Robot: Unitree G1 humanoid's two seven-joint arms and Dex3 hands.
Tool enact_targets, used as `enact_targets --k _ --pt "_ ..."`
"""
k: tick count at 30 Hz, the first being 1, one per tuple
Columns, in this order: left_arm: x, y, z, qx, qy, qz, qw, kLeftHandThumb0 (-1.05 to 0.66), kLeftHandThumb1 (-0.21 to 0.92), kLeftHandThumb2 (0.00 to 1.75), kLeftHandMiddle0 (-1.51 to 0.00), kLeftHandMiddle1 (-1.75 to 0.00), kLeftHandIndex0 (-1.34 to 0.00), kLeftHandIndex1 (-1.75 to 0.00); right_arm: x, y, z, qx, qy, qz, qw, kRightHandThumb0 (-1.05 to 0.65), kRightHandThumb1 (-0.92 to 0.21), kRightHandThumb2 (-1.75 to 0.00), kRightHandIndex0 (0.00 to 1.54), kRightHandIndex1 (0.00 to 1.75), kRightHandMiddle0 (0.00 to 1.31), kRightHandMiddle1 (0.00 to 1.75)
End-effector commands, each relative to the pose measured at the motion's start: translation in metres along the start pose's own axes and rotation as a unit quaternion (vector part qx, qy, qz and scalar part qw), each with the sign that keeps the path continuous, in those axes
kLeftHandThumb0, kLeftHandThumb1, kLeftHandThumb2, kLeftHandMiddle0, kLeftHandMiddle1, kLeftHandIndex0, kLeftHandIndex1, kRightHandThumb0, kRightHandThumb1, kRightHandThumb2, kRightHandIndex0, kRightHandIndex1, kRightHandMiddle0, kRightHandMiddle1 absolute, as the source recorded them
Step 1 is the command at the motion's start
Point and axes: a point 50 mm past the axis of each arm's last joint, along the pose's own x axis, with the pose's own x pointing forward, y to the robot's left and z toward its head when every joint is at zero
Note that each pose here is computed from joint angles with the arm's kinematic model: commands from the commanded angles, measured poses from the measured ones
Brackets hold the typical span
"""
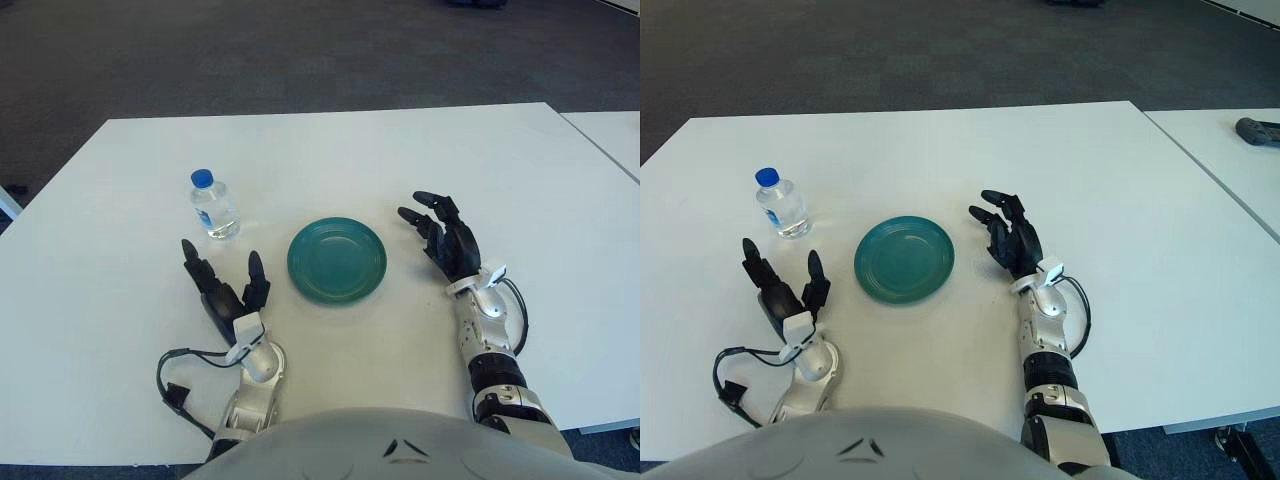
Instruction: Put the bottle into the plate.
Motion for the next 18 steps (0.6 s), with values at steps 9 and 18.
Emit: enact_targets --k 9,18 --pt "-0.021 -0.048 0.004 -0.006 0.14 0.016 0.99 -1.05 0.92 0.51 0.0 0.0 0.0 0.0 -0.052 -0.003 -0.039 0.067 0.077 -0.052 0.993 -0.66 -0.92 -0.77 0.32 0.57 0.04 1.01" --pt "-0.003 -0.053 0.006 0.01 0.14 0.031 0.99 -1.05 0.92 0.56 0.0 0.0 0.0 0.0 -0.051 -0.001 -0.032 0.05 0.061 -0.037 0.996 -0.68 -0.92 -0.83 0.28 0.54 0.0 0.97"
